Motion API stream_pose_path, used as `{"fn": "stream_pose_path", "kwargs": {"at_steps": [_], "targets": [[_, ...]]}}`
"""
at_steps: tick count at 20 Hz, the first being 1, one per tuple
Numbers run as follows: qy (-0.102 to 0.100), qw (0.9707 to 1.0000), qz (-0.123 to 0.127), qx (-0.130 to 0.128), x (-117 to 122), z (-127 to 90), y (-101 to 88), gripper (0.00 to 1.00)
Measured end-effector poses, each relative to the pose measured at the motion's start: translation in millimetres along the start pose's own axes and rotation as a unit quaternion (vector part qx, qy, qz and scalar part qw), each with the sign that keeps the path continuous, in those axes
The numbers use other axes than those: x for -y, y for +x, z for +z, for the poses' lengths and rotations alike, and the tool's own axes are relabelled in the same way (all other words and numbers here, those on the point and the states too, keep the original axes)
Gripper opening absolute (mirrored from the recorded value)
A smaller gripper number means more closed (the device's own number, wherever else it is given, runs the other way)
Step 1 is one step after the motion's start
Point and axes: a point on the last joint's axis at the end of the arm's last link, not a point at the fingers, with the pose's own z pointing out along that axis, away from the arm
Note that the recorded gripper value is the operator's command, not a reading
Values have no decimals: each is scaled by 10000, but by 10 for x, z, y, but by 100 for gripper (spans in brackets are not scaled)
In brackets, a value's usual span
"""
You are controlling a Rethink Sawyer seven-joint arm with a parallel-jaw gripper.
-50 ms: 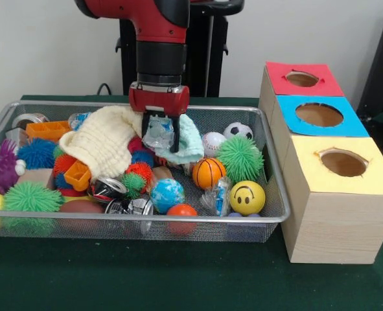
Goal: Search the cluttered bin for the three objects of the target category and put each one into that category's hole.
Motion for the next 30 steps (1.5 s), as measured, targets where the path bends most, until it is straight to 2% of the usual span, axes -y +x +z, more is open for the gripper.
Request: {"fn": "stream_pose_path", "kwargs": {"at_steps": [8,15,21,28,30], "targets": [[-28,10000,49,34,-7,-118,170,100],[-18,9999,124,34,37,-112,221,100],[-17,9996,221,181,32,-97,246,100],[19,9991,417,-80,8,-198,450,100],[24,9983,546,-199,-1,-244,512,100]]}}
